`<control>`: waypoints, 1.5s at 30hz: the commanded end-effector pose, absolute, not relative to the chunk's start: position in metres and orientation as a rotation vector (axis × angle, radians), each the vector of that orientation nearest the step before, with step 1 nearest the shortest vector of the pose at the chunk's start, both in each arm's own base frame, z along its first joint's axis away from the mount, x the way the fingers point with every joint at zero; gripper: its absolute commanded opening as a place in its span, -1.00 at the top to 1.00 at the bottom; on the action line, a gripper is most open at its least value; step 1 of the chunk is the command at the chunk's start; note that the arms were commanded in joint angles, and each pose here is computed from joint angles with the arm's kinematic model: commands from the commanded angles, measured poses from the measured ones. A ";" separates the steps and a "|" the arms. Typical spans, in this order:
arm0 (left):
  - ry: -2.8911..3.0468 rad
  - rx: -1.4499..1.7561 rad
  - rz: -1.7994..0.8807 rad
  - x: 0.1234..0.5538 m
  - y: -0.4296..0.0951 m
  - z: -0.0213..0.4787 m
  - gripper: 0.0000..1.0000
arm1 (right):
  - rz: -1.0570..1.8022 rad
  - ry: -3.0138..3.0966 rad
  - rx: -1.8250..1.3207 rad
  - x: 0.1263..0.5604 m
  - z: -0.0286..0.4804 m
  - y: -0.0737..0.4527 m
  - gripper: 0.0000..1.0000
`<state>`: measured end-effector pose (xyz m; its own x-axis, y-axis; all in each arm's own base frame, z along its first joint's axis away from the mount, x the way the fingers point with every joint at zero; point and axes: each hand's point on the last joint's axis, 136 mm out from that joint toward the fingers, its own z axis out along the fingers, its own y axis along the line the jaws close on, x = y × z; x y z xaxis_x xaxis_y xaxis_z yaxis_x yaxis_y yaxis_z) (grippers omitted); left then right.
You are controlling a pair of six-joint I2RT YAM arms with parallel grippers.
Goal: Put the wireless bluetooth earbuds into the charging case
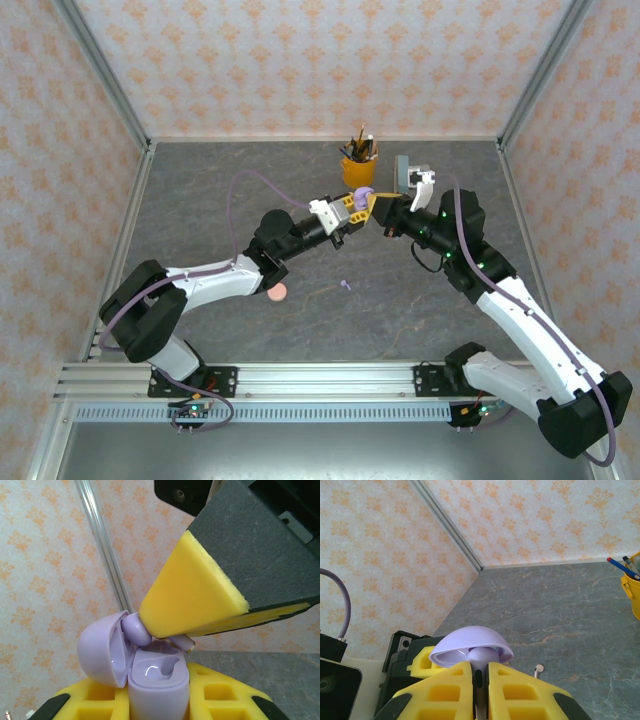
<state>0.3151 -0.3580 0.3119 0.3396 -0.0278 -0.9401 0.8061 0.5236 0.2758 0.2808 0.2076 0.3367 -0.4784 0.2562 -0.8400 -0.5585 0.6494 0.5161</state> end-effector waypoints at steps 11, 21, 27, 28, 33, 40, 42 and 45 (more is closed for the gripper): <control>1.102 0.843 -0.628 0.324 -0.366 0.315 1.00 | 1.021 1.817 -0.187 0.273 0.337 0.203 0.81; 1.224 0.818 -0.579 0.339 -0.362 0.264 1.00 | 1.014 1.888 -0.091 0.268 0.298 0.192 0.83; 1.305 0.772 -0.520 0.353 -0.346 0.227 1.00 | 0.960 1.985 -0.003 0.261 0.253 0.178 0.83; 1.313 0.761 -0.516 0.354 -0.342 0.224 1.00 | 0.941 2.011 0.016 0.260 0.243 0.175 0.83; 1.332 0.711 -0.505 0.358 -0.325 0.221 1.00 | 0.820 2.153 0.135 0.258 0.184 0.157 0.84; 1.314 0.679 -0.537 0.351 -0.319 0.235 1.00 | 0.624 2.348 0.284 0.250 0.107 0.132 0.84; 1.304 0.673 -0.546 0.348 -0.317 0.240 1.00 | 0.566 2.387 0.323 0.248 0.090 0.124 0.84; 1.295 0.661 -0.555 0.345 -0.314 0.248 1.00 | 0.501 2.435 0.360 0.245 0.073 0.117 0.84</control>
